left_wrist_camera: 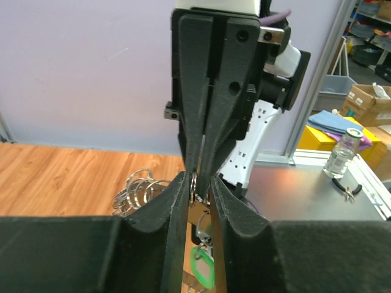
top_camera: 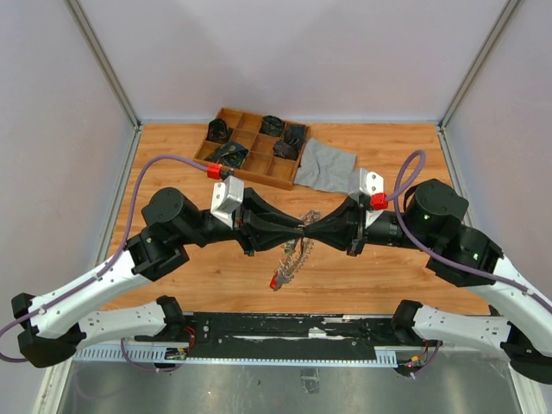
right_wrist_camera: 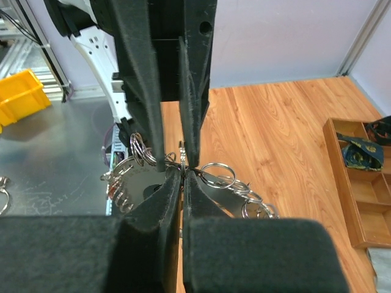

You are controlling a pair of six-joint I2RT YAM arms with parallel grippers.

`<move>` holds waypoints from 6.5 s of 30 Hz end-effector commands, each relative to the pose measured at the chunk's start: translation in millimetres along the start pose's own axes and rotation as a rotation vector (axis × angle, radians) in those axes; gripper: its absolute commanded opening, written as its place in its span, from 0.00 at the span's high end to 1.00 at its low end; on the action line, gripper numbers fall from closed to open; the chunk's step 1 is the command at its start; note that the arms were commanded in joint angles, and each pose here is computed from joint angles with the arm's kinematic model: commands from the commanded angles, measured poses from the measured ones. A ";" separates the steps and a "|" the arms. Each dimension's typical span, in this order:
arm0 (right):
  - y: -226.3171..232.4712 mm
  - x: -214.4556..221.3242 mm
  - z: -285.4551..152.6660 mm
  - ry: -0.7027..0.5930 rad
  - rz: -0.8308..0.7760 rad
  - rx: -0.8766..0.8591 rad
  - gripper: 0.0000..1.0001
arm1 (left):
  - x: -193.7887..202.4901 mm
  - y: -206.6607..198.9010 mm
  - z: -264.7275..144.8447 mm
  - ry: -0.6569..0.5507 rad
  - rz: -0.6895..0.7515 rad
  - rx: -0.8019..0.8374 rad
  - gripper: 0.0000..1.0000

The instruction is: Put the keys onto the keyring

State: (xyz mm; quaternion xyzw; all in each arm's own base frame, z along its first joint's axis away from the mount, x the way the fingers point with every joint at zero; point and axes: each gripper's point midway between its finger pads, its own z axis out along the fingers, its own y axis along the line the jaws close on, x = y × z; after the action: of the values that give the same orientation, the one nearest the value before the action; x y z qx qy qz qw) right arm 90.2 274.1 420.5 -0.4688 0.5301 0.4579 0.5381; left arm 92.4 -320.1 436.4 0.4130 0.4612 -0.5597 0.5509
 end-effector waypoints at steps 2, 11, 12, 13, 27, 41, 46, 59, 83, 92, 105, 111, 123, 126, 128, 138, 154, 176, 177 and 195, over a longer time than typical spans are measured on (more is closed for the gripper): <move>-1.5 -5.8 -5.7 0.086 -0.063 -0.003 1.00 | -16.1 -8.2 1.7 -0.032 0.021 0.037 0.70; -10.8 12.0 -17.8 0.338 -0.083 0.013 1.00 | -3.2 5.1 1.4 0.043 0.025 -0.028 0.66; -13.5 15.8 -19.3 0.371 -0.082 0.023 1.00 | -1.6 9.4 1.2 0.057 0.027 -0.052 0.66; -16.4 20.1 -21.2 0.407 -0.085 0.033 1.00 | 0.2 14.9 1.5 0.074 0.027 -0.079 0.65; -32.1 44.6 -31.5 0.652 -0.049 0.091 1.00 | 41.7 43.5 2.6 0.312 0.077 -0.160 0.61; -30.1 53.5 -23.7 0.673 -0.022 0.065 1.00 | 55.7 43.2 9.9 0.367 0.073 -0.116 0.66; -30.5 56.4 -21.2 0.678 -0.016 0.062 1.00 | 54.8 40.8 10.1 0.366 0.073 -0.105 0.69; -30.2 54.4 -14.8 0.639 -0.003 0.065 1.00 | 59.0 29.5 14.4 0.352 0.053 -0.043 0.72; -29.2 49.3 -16.4 0.614 0.000 0.074 1.00 | 60.9 34.2 12.8 0.352 0.068 -0.068 0.75; -30.5 48.0 -15.5 0.606 -0.006 0.078 1.00 | 63.7 33.8 12.2 0.359 0.065 -0.065 0.88; -36.1 35.8 -17.3 0.531 -0.026 0.132 1.00 | 51.4 35.2 9.2 0.307 0.075 -0.100 1.00; -38.5 15.5 -24.5 0.404 -0.036 0.194 0.83 | 38.4 33.0 8.2 0.241 0.058 -0.117 0.99; -32.8 -5.6 -33.2 0.086 -0.004 0.253 0.73 | 3.3 26.7 -0.3 0.038 0.037 -0.152 1.00; -26.1 -11.2 -32.7 0.021 -0.019 0.220 0.70 | -9.0 20.2 -4.0 -0.018 0.034 -0.139 0.99; -24.3 -17.7 -32.9 -0.034 -0.008 0.218 0.68 | -18.0 16.6 -7.5 -0.061 0.031 -0.135 0.99; -38.6 -44.0 -38.0 -0.334 0.378 0.343 0.65 | -30.6 18.5 -14.1 -0.122 0.035 -0.170 1.00; -32.0 -21.2 -1.0 -0.312 0.642 0.253 0.62 | -29.7 24.3 -13.9 -0.121 0.040 -0.197 0.99; -26.7 -12.2 -0.1 -0.260 0.640 0.239 0.97 | -29.1 25.8 -14.4 -0.117 0.044 -0.206 0.99; -27.2 -11.5 -0.5 -0.259 0.638 0.242 0.99 | -29.5 25.9 -14.8 -0.118 0.045 -0.207 0.99; -30.5 13.7 11.2 -0.188 0.667 0.261 0.99 | -32.2 25.0 -14.7 -0.125 0.051 -0.204 0.99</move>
State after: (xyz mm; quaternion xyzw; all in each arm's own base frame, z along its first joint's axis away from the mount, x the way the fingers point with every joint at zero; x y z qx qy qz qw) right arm 122.7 275.4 413.8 -0.1514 0.6520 0.5757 0.4696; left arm 123.6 -304.6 433.1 0.3423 0.5111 -0.5107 0.6007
